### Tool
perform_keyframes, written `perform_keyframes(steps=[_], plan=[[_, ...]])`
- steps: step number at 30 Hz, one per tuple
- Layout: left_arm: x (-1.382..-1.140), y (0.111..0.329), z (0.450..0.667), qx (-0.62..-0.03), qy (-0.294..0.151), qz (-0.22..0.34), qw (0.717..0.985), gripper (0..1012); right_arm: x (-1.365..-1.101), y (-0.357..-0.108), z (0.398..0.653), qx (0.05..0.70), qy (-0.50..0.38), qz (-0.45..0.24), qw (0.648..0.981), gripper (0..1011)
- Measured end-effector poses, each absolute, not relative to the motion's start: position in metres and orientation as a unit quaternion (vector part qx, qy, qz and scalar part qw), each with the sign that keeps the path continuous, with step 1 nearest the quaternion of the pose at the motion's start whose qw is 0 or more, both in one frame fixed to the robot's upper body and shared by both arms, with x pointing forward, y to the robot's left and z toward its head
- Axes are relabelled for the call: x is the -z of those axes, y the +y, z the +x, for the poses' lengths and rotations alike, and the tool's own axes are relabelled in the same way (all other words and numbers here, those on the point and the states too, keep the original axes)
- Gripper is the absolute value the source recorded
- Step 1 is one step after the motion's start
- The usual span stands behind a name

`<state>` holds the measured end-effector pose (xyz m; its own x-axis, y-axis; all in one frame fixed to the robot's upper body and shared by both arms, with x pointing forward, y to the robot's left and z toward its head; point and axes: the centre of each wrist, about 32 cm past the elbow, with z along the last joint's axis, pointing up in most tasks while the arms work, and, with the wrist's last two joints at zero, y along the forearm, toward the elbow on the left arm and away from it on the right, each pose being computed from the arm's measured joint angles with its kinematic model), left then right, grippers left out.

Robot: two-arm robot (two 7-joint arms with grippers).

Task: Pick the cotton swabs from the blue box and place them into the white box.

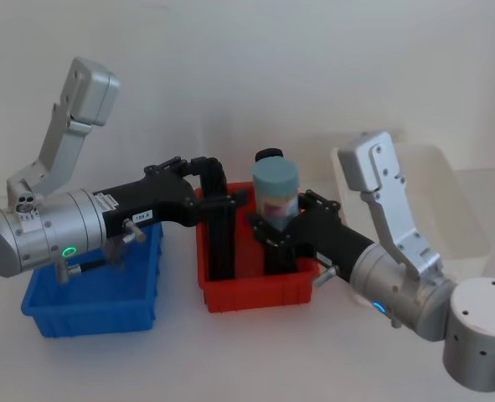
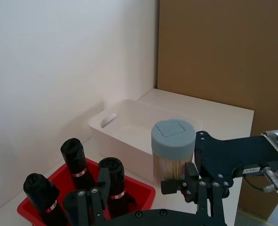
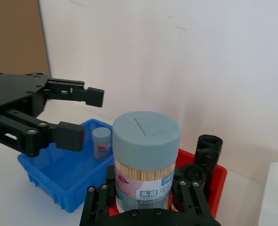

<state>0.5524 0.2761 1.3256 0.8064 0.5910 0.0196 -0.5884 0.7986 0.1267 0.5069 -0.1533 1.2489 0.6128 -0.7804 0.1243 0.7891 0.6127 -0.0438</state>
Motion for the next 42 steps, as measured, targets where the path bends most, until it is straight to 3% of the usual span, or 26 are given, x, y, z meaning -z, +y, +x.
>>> perform_keyframes(steps=[20,31,42], plan=[[-1.326,0.276,0.552,-0.311,0.010,0.063,0.948,1000,-1.232,-0.213,0.506,0.564,-0.030,-0.043,0.824,647],[-1.326,0.276,0.552,-0.311,0.010,0.063,0.948,1000,-1.217,-0.243,0.537,0.618,-0.004,-0.065,0.784,647],[-1.326,0.276,0.552,-0.311,0.010,0.063,0.948,1000,-1.204,-0.255,0.568,0.622,0.025,-0.094,0.777,647]])
